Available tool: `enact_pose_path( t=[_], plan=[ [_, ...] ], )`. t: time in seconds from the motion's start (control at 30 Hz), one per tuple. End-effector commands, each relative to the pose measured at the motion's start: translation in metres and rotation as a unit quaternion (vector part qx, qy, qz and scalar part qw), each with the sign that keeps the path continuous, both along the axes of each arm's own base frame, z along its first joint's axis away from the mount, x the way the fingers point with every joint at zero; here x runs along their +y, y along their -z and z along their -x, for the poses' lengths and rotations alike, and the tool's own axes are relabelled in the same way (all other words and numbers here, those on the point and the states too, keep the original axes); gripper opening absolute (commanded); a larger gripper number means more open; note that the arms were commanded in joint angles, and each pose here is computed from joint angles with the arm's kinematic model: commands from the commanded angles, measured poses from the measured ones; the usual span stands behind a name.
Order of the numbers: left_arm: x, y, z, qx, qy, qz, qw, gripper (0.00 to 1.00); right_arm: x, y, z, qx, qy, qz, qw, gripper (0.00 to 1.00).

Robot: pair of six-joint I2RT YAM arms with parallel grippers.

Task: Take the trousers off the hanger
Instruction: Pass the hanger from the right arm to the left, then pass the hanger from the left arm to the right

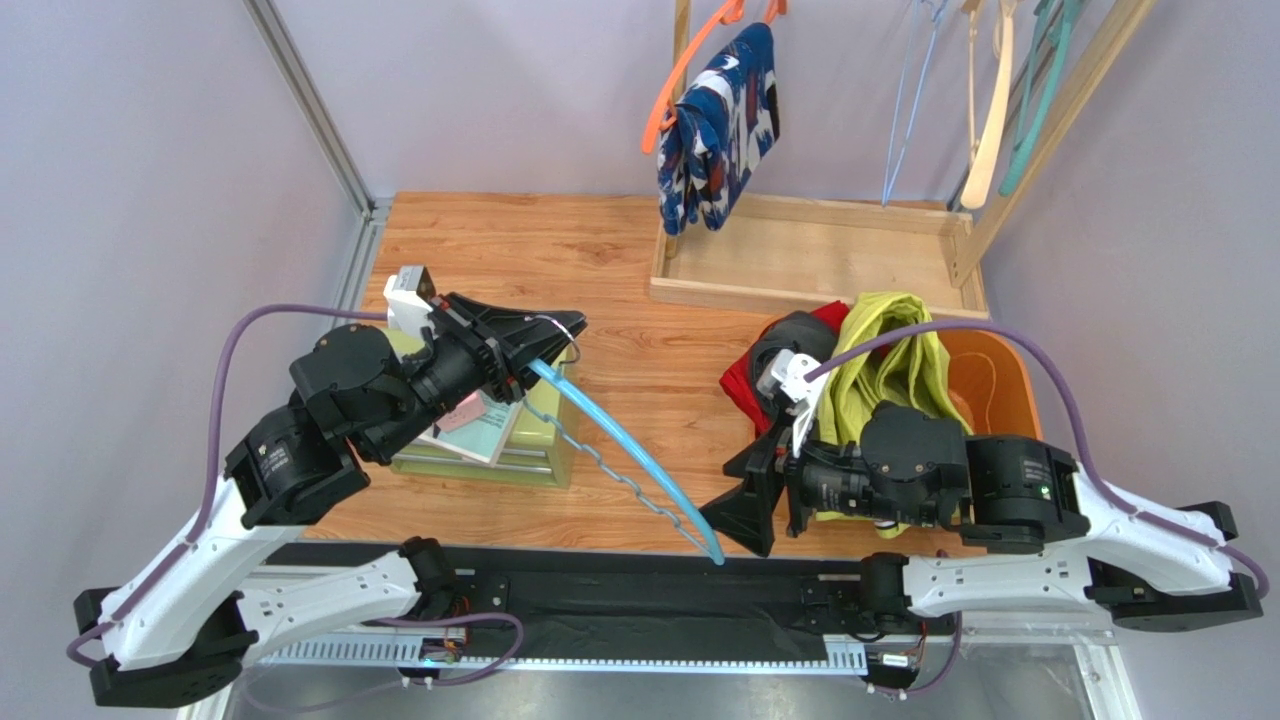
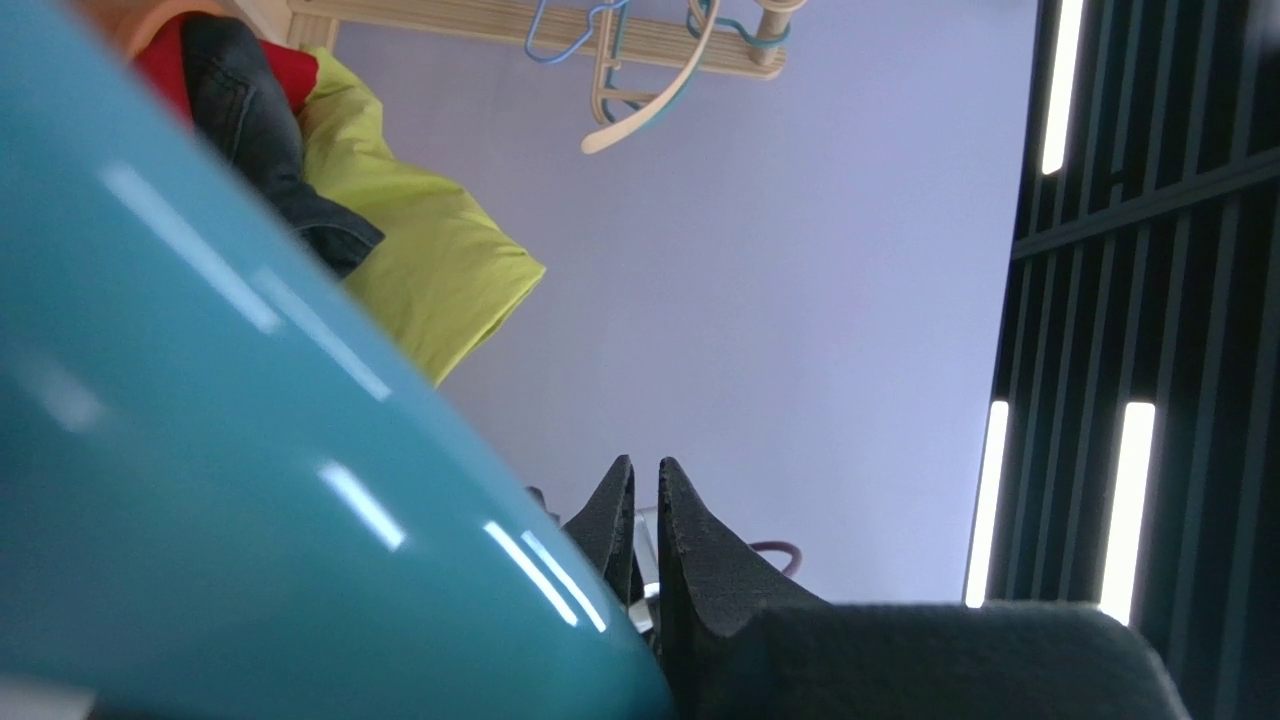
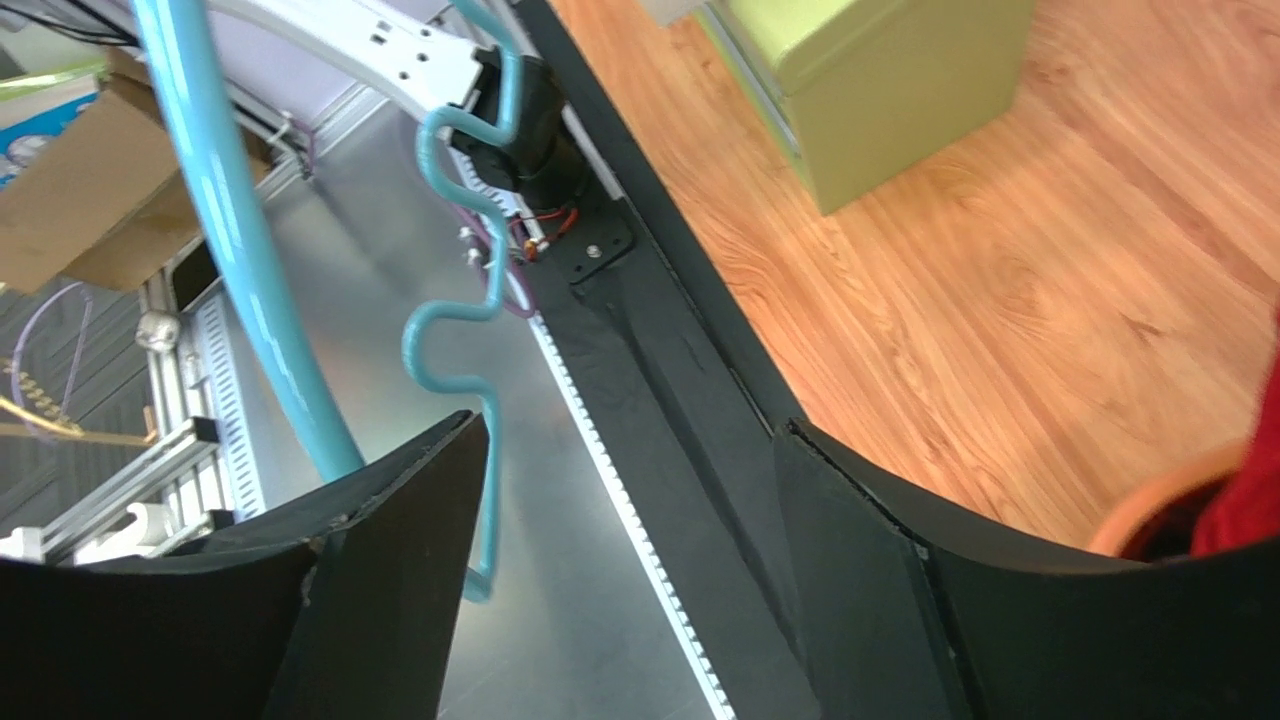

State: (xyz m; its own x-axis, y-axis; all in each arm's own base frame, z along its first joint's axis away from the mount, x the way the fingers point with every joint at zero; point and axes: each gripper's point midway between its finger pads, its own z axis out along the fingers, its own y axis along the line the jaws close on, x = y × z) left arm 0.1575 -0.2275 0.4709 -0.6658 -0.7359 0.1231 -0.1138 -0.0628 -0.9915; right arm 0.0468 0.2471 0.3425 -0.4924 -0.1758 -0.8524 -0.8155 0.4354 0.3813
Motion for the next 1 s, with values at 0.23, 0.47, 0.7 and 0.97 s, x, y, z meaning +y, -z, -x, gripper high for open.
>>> enact_pose_path(
  t=[0.23, 0.47, 0.7, 0.97],
  plan=[
    [0.021, -0.037, 0.011, -0.029, -0.008, 0.041, 0.999, 0.00, -0.022, -0.048, -0.022, -0.036, 0.067, -0.074, 0.994, 0.87],
    [0.032, -0.036, 0.004, -0.029, -0.041, 0.037, 0.998, 0.00, 0.006, -0.057, 0.020, -0.028, -0.069, -0.095, 0.993, 0.94],
    [0.035, -0.045, 0.006, -0.036, -0.042, 0.044, 0.997, 0.00, 0.051, -0.036, 0.019, -0.015, -0.078, -0.078, 0.994, 0.92],
    [0.034, -0.048, 0.007, -0.037, -0.039, 0.048, 0.997, 0.00, 0.072, -0.027, 0.006, -0.002, -0.039, -0.074, 0.997, 0.50]
  ],
)
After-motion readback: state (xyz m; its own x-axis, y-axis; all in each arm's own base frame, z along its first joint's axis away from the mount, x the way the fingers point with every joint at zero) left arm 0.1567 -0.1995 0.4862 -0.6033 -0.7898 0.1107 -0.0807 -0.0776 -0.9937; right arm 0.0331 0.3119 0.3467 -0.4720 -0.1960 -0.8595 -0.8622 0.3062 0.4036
